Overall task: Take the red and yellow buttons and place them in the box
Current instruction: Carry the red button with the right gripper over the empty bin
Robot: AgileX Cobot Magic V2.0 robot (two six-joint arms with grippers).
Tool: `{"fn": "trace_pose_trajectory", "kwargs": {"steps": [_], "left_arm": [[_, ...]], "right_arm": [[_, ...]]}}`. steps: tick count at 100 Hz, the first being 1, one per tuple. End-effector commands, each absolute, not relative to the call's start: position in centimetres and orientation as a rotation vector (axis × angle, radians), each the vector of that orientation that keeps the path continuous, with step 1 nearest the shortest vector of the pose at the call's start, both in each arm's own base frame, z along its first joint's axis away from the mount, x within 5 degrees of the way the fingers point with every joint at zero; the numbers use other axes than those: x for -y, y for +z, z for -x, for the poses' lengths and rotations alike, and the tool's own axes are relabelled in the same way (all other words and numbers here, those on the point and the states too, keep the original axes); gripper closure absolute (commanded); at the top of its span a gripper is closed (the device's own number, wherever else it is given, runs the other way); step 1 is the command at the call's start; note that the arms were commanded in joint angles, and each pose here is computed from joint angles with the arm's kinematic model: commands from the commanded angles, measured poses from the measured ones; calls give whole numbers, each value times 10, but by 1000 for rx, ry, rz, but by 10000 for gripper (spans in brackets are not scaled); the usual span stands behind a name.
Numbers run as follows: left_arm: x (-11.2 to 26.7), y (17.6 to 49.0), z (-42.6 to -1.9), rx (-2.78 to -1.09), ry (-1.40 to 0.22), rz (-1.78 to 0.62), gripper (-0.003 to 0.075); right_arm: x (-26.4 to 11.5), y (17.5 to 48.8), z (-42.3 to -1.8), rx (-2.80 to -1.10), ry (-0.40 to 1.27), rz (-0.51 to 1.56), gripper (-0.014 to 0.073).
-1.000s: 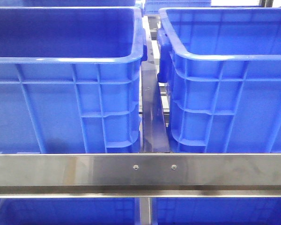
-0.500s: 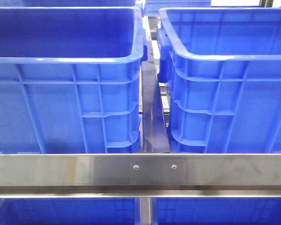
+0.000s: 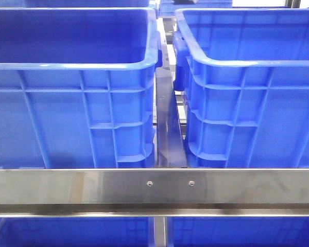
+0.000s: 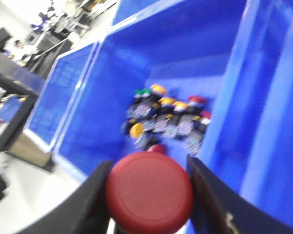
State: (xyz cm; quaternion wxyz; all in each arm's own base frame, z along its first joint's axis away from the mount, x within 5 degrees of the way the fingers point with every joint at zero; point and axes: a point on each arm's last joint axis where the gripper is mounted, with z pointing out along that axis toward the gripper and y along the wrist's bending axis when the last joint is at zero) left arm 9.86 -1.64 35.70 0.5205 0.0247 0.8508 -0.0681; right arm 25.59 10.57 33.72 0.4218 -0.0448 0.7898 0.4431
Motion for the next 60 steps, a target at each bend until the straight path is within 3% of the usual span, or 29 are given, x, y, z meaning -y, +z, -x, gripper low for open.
{"fn": "trace_pose_trajectory", "kwargs": {"steps": [1,7,34,60], "left_arm": [[16,371,-101,-1938,-179,-42,650],[16,371,-101,-1938,-179,-42,739],[16,371,-101,-1938,-179,-42,739],[16,371,-101,-1938,-179,-42,739]], "right_arm": [[-100,357,-259,-1871,1030,95,400],[-94,356,-264,-1855,919,72,400],[-54,347,-289,-1813,371,-165,400],[-38,319,-327,-1849,46,-242,400]]}}
